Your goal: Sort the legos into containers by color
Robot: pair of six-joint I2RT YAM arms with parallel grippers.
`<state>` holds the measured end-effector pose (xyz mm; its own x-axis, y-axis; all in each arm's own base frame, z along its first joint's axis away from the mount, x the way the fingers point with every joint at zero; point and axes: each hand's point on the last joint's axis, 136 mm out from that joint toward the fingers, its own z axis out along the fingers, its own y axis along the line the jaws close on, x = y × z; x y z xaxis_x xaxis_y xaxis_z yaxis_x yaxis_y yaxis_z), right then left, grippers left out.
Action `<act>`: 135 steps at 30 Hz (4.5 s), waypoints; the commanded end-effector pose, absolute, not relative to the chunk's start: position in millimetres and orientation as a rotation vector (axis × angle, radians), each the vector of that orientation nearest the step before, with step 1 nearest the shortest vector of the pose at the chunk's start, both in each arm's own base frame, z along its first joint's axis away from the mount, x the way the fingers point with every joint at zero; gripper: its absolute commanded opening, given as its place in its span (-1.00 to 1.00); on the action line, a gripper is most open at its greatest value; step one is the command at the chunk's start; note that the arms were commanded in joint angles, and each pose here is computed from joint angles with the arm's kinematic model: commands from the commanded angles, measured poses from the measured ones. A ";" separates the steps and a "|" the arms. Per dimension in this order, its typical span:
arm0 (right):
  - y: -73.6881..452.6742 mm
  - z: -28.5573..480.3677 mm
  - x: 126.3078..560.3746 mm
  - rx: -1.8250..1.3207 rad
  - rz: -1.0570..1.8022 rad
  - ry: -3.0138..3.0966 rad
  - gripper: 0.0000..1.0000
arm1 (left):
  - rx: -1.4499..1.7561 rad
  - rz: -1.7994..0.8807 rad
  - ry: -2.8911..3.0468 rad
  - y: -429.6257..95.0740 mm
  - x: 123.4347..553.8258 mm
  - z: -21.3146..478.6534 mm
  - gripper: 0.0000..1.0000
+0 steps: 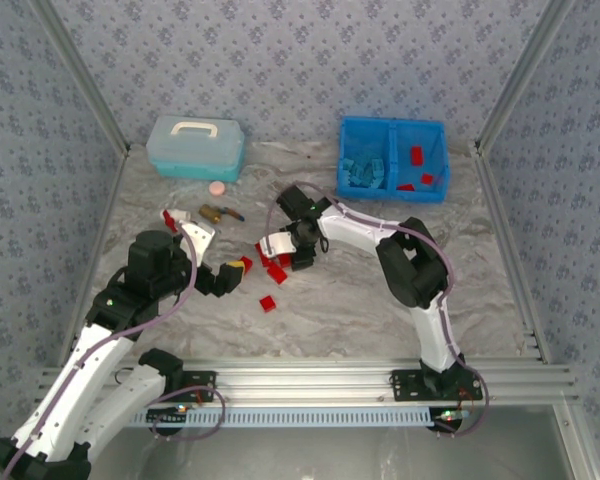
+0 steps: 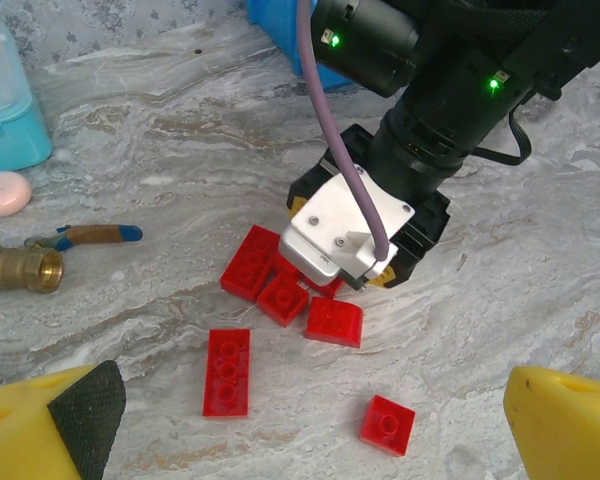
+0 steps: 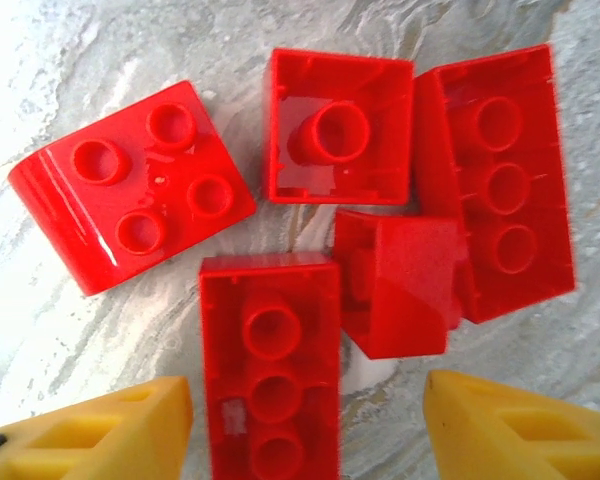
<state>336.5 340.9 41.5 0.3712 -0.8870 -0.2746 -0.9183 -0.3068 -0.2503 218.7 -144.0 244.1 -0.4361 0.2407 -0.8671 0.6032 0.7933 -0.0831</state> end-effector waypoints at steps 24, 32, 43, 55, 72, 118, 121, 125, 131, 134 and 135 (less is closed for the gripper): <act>307.7 133.8 342.5 -1.823 0.232 1.734 -0.31 | 0.620 -0.459 2.000 -139.5 217.5 253.0 0.98; 221.6 195.8 418.9 -1.094 0.153 1.968 -0.34 | 0.616 -0.466 1.997 -140.3 218.2 253.8 0.98; 32.7 204.2 517.2 -0.045 -0.008 2.269 -0.31 | 0.616 -0.466 2.002 -140.5 218.4 252.5 0.98; -30.7 133.1 563.5 0.294 -0.051 2.501 -0.22 | 0.614 -0.459 2.004 -139.8 219.4 252.3 0.99; 9.8 197.4 538.6 0.205 -0.005 2.397 0.10 | 0.615 -0.459 2.006 -140.0 219.7 252.1 0.99; 397.8 24.9 189.5 -0.866 0.102 2.819 -0.49 | 0.453 -0.196 2.083 -97.4 231.5 241.6 0.99; 398.3 36.7 191.7 -0.831 0.169 2.800 -0.56 | 0.456 -0.200 2.083 -98.1 231.4 241.1 0.99; 389.3 67.6 207.8 -0.683 0.321 2.776 -0.56 | 0.480 -0.234 2.073 -103.9 229.9 242.0 0.98; 336.6 126.9 267.9 -0.461 0.390 2.683 -0.56 | 0.633 -0.459 1.984 -139.1 214.5 253.7 0.98; 297.3 147.3 305.2 -0.360 0.350 2.640 -0.55 | 0.691 -0.544 1.945 -151.3 206.1 258.5 0.98; 281.1 154.8 320.0 -0.311 0.338 2.623 -0.56 | 0.704 -0.562 1.930 -153.7 203.9 260.9 0.98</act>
